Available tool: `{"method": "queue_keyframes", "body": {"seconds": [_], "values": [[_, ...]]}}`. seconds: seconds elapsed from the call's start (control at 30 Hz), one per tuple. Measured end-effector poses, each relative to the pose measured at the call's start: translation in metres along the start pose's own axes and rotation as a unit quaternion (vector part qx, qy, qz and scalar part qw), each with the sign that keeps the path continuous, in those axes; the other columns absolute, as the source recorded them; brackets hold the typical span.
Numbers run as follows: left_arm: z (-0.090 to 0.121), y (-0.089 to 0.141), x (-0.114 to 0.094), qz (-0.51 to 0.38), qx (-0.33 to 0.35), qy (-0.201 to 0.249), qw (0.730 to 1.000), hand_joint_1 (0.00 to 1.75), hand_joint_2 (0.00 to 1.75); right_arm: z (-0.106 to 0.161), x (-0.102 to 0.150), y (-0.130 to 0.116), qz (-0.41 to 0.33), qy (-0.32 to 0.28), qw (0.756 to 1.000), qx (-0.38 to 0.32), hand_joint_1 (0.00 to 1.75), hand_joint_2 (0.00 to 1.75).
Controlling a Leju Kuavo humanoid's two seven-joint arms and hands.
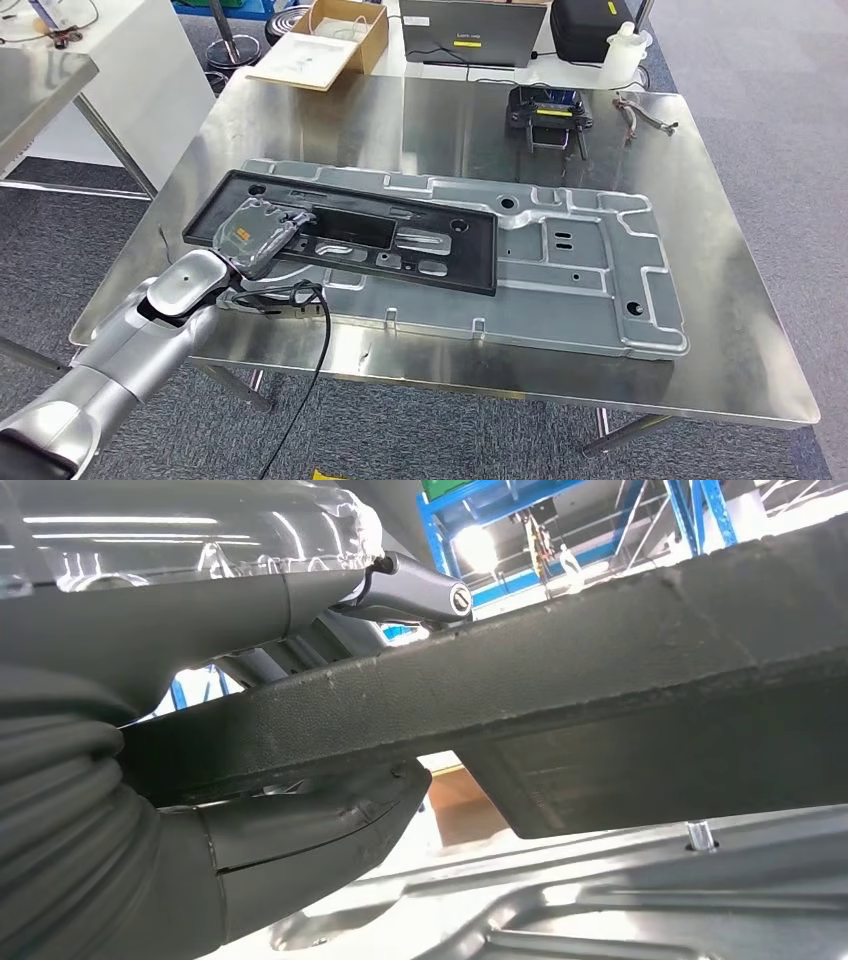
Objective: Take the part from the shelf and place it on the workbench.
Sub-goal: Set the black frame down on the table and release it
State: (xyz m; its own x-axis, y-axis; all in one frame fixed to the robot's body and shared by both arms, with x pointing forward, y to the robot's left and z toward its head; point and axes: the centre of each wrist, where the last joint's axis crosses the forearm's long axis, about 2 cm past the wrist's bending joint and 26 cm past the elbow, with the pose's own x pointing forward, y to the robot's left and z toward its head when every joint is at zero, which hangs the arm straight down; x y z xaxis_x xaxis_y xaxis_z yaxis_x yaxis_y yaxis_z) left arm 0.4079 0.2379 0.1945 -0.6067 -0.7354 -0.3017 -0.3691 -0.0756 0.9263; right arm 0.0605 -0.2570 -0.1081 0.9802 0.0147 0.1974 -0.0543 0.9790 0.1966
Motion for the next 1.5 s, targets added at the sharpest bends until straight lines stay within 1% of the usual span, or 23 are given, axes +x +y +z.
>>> {"method": "queue_keyframes", "body": {"seconds": [0.43,0.7,0.87,1.23,1.5], "values": [[0.0005,0.0004,-0.0014,-0.001,0.009,0.006,1.000,1.75,1.75,0.0000,0.0005,-0.0001,0.000,0.000,1.000,0.000,0.00,0.00],[0.0046,-0.0001,-0.0039,0.000,0.047,0.039,0.998,1.75,1.75,0.0000,0.0007,-0.0001,-0.001,-0.001,1.000,-0.005,0.00,0.00],[0.0063,-0.0009,-0.0047,0.004,0.053,0.050,0.997,1.75,1.75,0.0000,0.0007,-0.0002,-0.001,0.001,1.000,-0.006,0.00,0.00],[0.0070,-0.0025,-0.0038,0.011,0.051,0.054,0.997,1.75,1.75,0.0000,0.0007,-0.0003,-0.001,0.001,1.000,-0.005,0.00,0.00],[0.0057,-0.0028,-0.0029,0.015,0.044,0.047,0.998,1.75,1.75,-0.0001,0.0014,-0.0002,-0.001,0.001,1.000,-0.003,0.00,0.00]]}}
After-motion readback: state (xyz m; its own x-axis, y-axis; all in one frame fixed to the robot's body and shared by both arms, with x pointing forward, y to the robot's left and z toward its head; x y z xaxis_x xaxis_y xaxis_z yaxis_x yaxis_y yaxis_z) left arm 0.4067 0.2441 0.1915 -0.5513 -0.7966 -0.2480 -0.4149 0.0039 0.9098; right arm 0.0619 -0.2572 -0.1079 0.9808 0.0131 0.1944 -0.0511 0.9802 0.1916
